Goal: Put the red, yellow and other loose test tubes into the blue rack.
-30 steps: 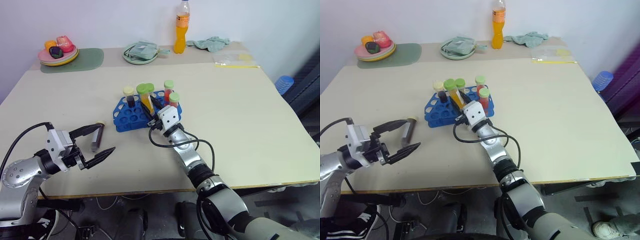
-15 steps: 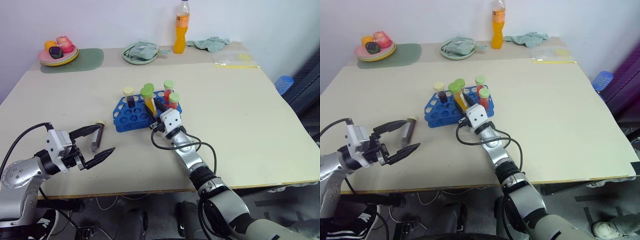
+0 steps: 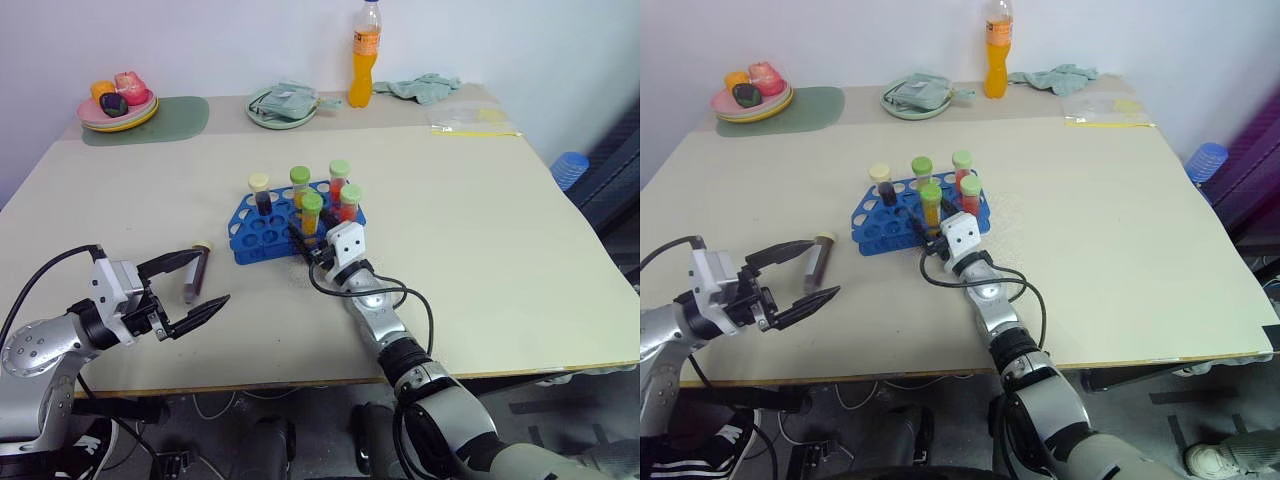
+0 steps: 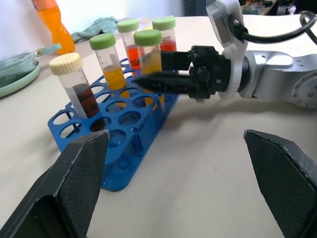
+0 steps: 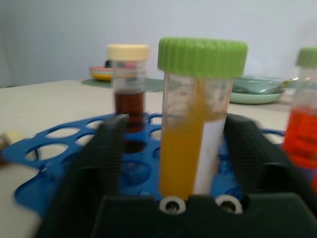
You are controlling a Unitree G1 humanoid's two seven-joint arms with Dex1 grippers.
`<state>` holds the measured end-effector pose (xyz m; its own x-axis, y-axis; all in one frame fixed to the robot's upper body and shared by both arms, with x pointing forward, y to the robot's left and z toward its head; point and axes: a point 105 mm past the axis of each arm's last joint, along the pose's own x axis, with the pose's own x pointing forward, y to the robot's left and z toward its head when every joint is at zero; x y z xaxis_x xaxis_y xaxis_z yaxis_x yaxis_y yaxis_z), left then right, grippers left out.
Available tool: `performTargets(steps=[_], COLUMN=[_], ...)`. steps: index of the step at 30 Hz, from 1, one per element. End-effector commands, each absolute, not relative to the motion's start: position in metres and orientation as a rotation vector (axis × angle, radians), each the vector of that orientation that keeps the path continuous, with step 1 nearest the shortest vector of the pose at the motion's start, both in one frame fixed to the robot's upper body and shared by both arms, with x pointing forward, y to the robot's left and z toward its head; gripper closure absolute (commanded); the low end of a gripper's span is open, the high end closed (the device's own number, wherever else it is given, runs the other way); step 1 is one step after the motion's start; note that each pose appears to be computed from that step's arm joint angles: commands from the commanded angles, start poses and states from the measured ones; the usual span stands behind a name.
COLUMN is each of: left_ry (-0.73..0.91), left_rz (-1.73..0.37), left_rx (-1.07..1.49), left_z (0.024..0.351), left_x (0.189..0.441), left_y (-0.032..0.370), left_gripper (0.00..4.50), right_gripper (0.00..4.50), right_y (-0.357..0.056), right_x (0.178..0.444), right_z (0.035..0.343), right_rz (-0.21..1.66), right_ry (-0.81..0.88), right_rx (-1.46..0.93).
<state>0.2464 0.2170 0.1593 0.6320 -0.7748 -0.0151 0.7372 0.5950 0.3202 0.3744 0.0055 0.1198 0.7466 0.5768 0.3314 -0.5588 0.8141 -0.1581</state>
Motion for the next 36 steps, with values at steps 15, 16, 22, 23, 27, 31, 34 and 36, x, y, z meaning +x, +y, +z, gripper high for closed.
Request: performTargets(steps=[15, 16, 22, 23, 27, 31, 34, 36], left_ry=[-0.012, 0.009, 0.199, 0.296, 0.481, 0.651, 0.751, 0.827], left_rz=[-0.690, -0.656, -0.365, -0.323, -0.341, -0.384, -0.386, -0.411], left_rx=[0.368, 0.353, 0.439, 0.451, 0.398, 0.271, 0.218, 0.190], left_z=[0.164, 0.167, 0.187, 0.182, 0.185, 0.184, 0.178, 0.169], left_x=[0.248, 0.252, 0.290, 0.293, 0.306, 0.316, 0.322, 0.321], left_y=[0.243, 0.246, 0.285, 0.296, 0.302, 0.296, 0.296, 0.293], left_gripper=[0.00, 0.00, 0.00, 0.00, 0.00, 0.00, 0.00, 0.00], right_gripper=[0.02, 0.02, 0.02, 0.02, 0.02, 0.02, 0.02, 0.02], right_y=[-0.092, -0.091, -0.084, -0.083, -0.071, -0.063, -0.063, -0.065], right_x=[0.303, 0.301, 0.295, 0.296, 0.294, 0.284, 0.277, 0.269], right_z=[0.150, 0.158, 0.187, 0.189, 0.193, 0.196, 0.200, 0.203], right_rz=[0.913, 0.944, 1.062, 1.067, 1.122, 1.208, 1.268, 1.316], right_ry=[-0.273, -0.272, -0.285, -0.283, -0.282, -0.281, -0.269, -0.264], right_rx=[-0.141, -0.126, -0.175, -0.171, -0.177, -0.191, -0.193, -0.199])
